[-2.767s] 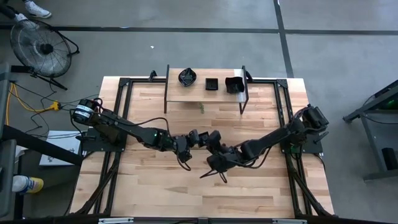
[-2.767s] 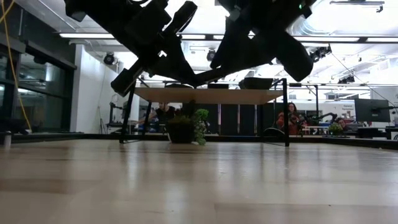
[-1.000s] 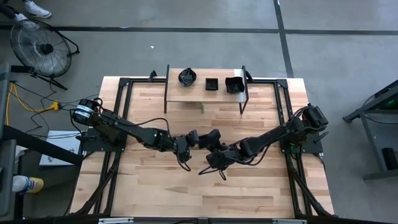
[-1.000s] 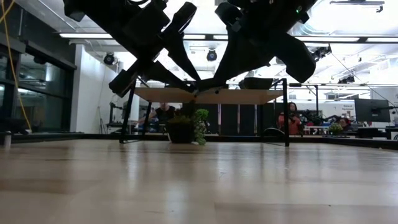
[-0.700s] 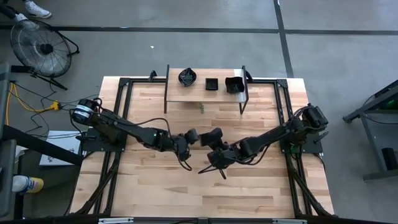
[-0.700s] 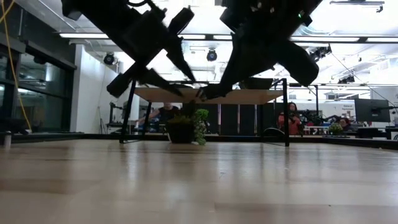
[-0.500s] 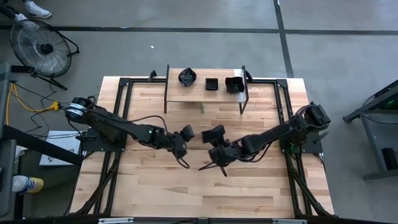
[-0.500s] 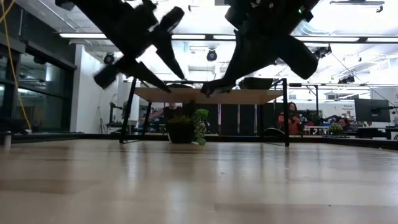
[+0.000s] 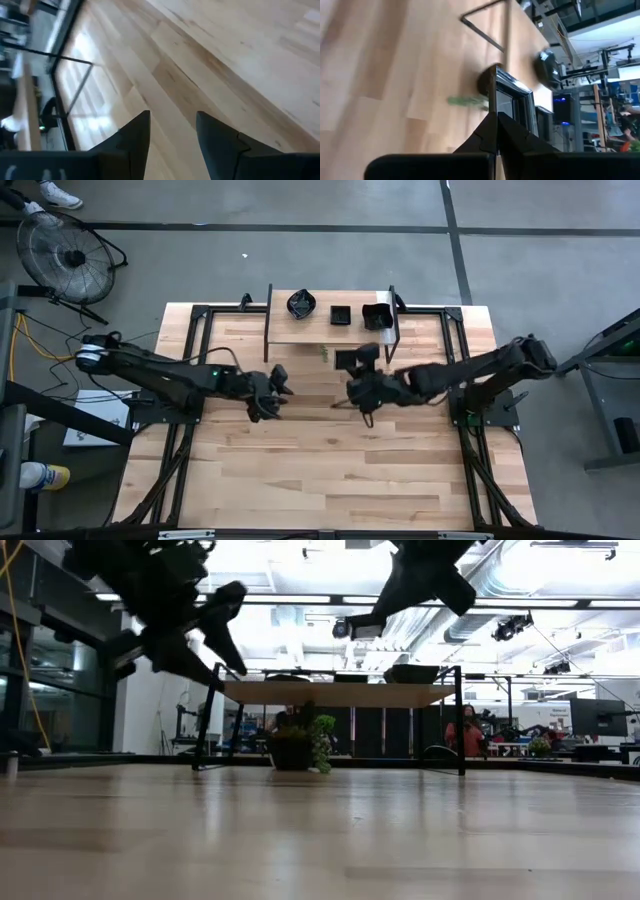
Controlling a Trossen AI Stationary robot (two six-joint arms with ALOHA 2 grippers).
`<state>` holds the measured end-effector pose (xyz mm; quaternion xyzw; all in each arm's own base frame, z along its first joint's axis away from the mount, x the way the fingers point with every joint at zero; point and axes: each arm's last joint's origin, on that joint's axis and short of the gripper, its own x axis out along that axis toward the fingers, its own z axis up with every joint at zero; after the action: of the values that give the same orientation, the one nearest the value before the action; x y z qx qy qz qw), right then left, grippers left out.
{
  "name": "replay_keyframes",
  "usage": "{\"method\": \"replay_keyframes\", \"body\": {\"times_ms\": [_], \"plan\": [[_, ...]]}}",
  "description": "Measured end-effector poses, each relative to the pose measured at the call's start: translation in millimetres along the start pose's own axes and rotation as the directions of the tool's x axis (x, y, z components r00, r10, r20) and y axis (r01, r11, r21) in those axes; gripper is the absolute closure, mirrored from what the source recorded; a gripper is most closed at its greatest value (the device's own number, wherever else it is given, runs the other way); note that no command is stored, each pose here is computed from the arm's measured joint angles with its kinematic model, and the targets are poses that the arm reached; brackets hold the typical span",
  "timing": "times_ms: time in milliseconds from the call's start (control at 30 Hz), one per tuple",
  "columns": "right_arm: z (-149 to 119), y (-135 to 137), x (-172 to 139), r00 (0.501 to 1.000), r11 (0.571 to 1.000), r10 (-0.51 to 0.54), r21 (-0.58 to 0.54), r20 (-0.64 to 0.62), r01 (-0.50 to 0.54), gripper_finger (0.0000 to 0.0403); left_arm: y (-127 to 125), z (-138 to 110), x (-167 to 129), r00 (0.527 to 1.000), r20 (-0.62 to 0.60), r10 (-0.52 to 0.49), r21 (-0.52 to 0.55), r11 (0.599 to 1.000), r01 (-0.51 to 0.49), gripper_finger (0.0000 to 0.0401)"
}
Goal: Pick & Place Mini shaped plates
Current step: Stack the square plate on top of the other square plate on the shelf
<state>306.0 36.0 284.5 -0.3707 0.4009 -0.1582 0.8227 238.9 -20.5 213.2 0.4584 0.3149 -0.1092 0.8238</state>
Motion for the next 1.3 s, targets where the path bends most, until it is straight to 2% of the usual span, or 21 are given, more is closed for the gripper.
{"method": "replay_keyframes", "body": {"times_ms": [233,400,533,800,1067,1300], "plan": [[-17,-39,14,1.0,1.0,-0.014,0.009,-0.01,0.014,0.0402,-25,-21,-16,0.978,0.158,0.139,-0.104,0.987,-0.124,0.0247],[-27,-61,30,0.999,0.999,0.009,0.031,0.031,-0.01,0.0402,-38,-33,-28,0.931,0.279,0.236,-0.153,0.968,-0.2,0.0247],[-35,-76,39,0.999,0.999,-0.015,0.047,0.041,0.013,0.0402,-48,-43,-36,0.893,0.328,0.309,-0.191,0.947,-0.257,0.0247],[-49,-98,52,0.997,0.996,-0.028,0.084,0.078,0.021,0.0402,-66,-63,-51,0.824,0.347,0.448,-0.259,0.89,-0.375,0.0247],[-51,-102,54,0.996,0.995,-0.028,0.093,0.086,0.02,0.0402,-76,-73,-61,0.776,0.372,0.509,-0.306,0.857,-0.415,0.0247],[-51,-103,54,0.995,0.995,-0.033,0.092,0.093,0.025,0.0403,-76,-76,-69,0.752,0.382,0.537,-0.276,0.843,-0.462,0.0247]]}}
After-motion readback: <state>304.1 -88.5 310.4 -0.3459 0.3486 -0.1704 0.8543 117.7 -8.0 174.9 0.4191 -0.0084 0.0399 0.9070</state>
